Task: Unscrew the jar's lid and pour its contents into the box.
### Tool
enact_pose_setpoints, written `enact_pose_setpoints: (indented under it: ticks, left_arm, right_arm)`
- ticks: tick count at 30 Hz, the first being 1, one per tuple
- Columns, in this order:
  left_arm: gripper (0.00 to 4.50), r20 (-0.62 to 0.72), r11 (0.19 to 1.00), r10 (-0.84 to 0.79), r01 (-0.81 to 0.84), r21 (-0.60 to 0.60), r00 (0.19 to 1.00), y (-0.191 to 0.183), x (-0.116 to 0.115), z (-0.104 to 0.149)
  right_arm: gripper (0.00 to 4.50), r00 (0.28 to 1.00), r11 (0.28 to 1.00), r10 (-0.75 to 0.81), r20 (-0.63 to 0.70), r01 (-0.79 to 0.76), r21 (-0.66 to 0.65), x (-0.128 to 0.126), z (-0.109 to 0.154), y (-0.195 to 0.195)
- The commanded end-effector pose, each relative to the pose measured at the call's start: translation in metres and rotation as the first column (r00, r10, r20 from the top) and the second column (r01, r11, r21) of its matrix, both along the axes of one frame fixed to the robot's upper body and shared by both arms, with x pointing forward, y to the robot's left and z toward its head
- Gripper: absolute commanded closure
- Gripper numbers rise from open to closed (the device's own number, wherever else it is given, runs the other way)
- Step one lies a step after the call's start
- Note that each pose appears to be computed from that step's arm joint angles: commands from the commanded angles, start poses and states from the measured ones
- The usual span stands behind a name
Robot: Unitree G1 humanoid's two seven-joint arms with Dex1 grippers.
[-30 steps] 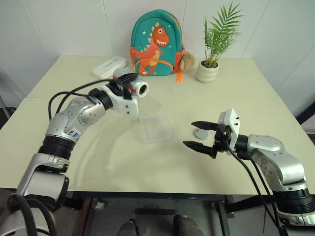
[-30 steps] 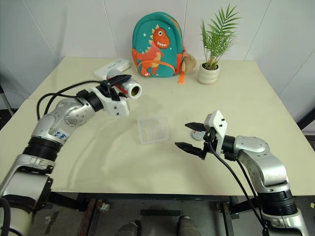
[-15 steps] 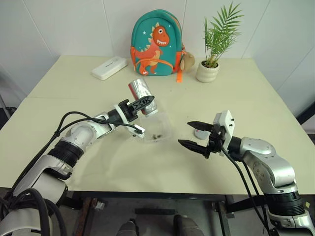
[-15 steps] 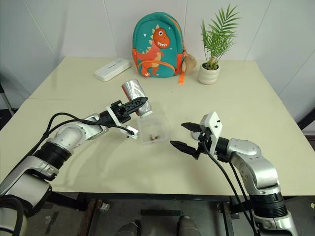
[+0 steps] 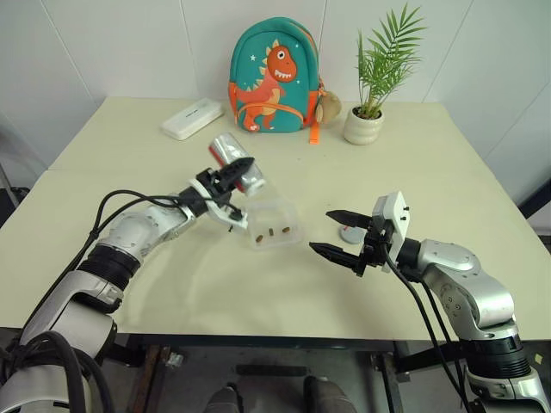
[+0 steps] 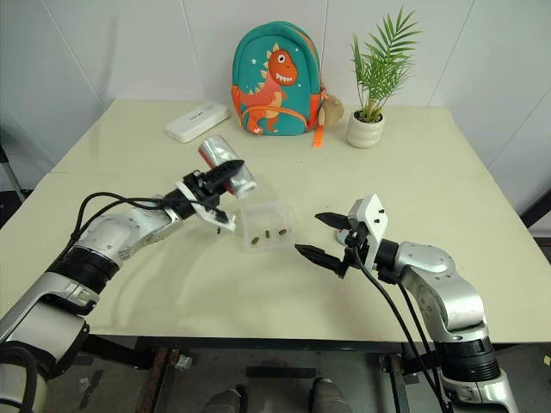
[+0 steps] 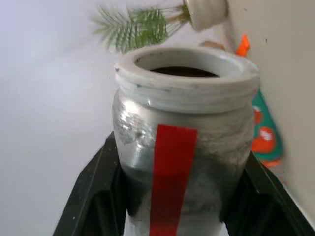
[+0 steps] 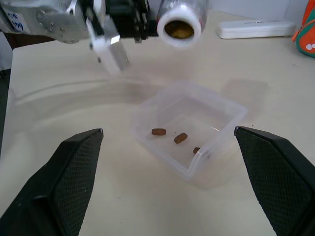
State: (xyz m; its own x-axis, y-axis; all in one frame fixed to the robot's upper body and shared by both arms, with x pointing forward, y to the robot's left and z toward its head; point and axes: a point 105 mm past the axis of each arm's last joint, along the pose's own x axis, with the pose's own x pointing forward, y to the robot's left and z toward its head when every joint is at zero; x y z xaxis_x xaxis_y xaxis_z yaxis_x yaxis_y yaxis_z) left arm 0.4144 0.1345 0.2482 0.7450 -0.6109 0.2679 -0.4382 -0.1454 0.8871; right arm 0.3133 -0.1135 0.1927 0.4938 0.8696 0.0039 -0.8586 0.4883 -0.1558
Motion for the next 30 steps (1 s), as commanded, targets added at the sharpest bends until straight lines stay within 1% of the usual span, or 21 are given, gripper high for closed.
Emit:
enact_pose_setpoints:
  ticks: [1, 2, 3, 4, 6, 7, 8, 10, 11, 12, 14, 15, 17, 18, 19, 22, 23, 25, 28, 30]
  left_arm:
    - [2.53, -0.236, 0.906, 0.013, -0.111, -0.409, 0.972, 0.041, 0.007, 0.022]
    - [2.53, -0.325, 0.827, -0.003, -0.180, -0.533, 0.946, 0.056, 0.011, 0.023]
    - [2.53, -0.384, 0.765, -0.033, -0.224, -0.604, 0.923, 0.065, 0.014, 0.022]
    - [2.53, -0.442, 0.671, -0.074, -0.283, -0.685, 0.894, 0.080, 0.016, 0.020]
    - [2.53, -0.523, 0.522, -0.189, -0.366, -0.770, 0.831, 0.097, 0.018, 0.014]
    - [2.53, -0.529, 0.403, -0.238, -0.413, -0.817, 0.815, 0.113, 0.019, 0.014]
    - [2.53, -0.535, 0.284, -0.265, -0.465, -0.838, 0.802, 0.131, 0.020, 0.010]
    - [2.53, -0.524, 0.086, -0.238, -0.520, -0.850, 0.818, 0.166, 0.017, 0.004]
    - [2.53, -0.518, 0.011, -0.239, -0.532, -0.847, 0.821, 0.178, 0.015, -0.001]
    - [2.53, -0.512, -0.027, -0.237, -0.532, -0.846, 0.826, 0.186, 0.012, -0.005]
    - [2.53, -0.446, -0.128, -0.296, -0.498, -0.858, 0.845, 0.195, 0.005, -0.010]
    - [2.53, -0.455, -0.152, -0.293, -0.511, -0.846, 0.841, 0.200, 0.002, -0.018]
    - [2.53, -0.404, -0.266, -0.392, -0.522, -0.810, 0.826, 0.200, -0.001, -0.034]
    - [2.53, -0.379, -0.280, -0.424, -0.517, -0.809, 0.823, 0.198, -0.003, -0.036]
    - [2.53, -0.373, -0.250, -0.429, -0.505, -0.826, 0.823, 0.195, -0.005, -0.036]
    - [2.53, -0.391, -0.208, -0.426, -0.509, -0.836, 0.816, 0.189, -0.009, -0.043]
    - [2.53, -0.386, -0.209, -0.427, -0.505, -0.837, 0.818, 0.188, -0.011, -0.045]
    - [2.53, -0.403, -0.168, -0.403, -0.499, -0.850, 0.822, 0.188, -0.014, -0.048]
    - [2.53, -0.387, -0.181, -0.422, -0.494, -0.850, 0.820, 0.187, -0.015, -0.052]
    - [2.53, -0.391, -0.160, -0.432, -0.496, -0.853, 0.813, 0.184, -0.017, -0.054]
  right_arm:
    - [0.01, 0.999, 1.000, 0.022, 0.040, -0.022, -0.004, -0.002, 0.007, 0.001]
    - [0.01, 0.999, 1.000, 0.022, 0.044, -0.022, -0.009, -0.002, 0.007, 0.000]
    - [0.01, 0.999, 1.000, 0.023, 0.048, -0.022, -0.012, -0.002, 0.007, -0.001]
    - [0.01, 0.998, 0.999, 0.026, 0.056, -0.024, -0.023, -0.002, 0.007, -0.002]
    - [0.01, 0.996, 0.998, 0.033, 0.077, -0.029, -0.049, -0.001, 0.007, -0.003]
    - [0.01, 0.995, 0.998, 0.042, 0.087, -0.038, -0.051, -0.001, 0.007, -0.003]
    - [0.01, 0.994, 0.999, 0.041, 0.098, -0.037, -0.039, 0.000, 0.009, -0.004]
    - [0.01, 0.992, 0.999, 0.041, 0.116, -0.038, -0.025, 0.003, 0.013, -0.006]
    - [0.01, 0.991, 0.999, 0.040, 0.130, -0.037, -0.027, 0.004, 0.014, -0.008]
    - [0.01, 0.989, 0.999, 0.041, 0.145, -0.038, -0.026, 0.005, 0.016, -0.009]
    - [0.01, 0.985, 0.999, 0.053, 0.163, -0.051, -0.014, 0.004, 0.020, -0.008]
    - [0.01, 0.982, 0.998, 0.059, 0.178, -0.059, -0.004, 0.004, 0.023, -0.007]
    - [0.01, 0.974, 0.996, 0.078, 0.213, -0.085, 0.026, 0.002, 0.035, -0.003]
    - [0.01, 0.969, 0.995, 0.087, 0.231, -0.097, 0.033, 0.000, 0.040, 0.000]
    - [0.01, 0.962, 0.992, 0.103, 0.252, -0.117, 0.040, -0.002, 0.047, 0.005]
    - [0.01, 0.946, 0.983, 0.144, 0.290, -0.170, 0.066, -0.010, 0.060, 0.014]
    - [0.01, 0.942, 0.982, 0.160, 0.296, -0.183, 0.055, -0.012, 0.060, 0.015]
    - [0.01, 0.939, 0.979, 0.184, 0.290, -0.201, 0.029, -0.014, 0.056, 0.016]
    - [0.01, 0.943, 0.981, 0.186, 0.277, -0.194, 0.002, -0.011, 0.051, 0.014]
    - [0.01, 0.944, 0.982, 0.182, 0.275, -0.189, 0.000, -0.010, 0.050, 0.013]
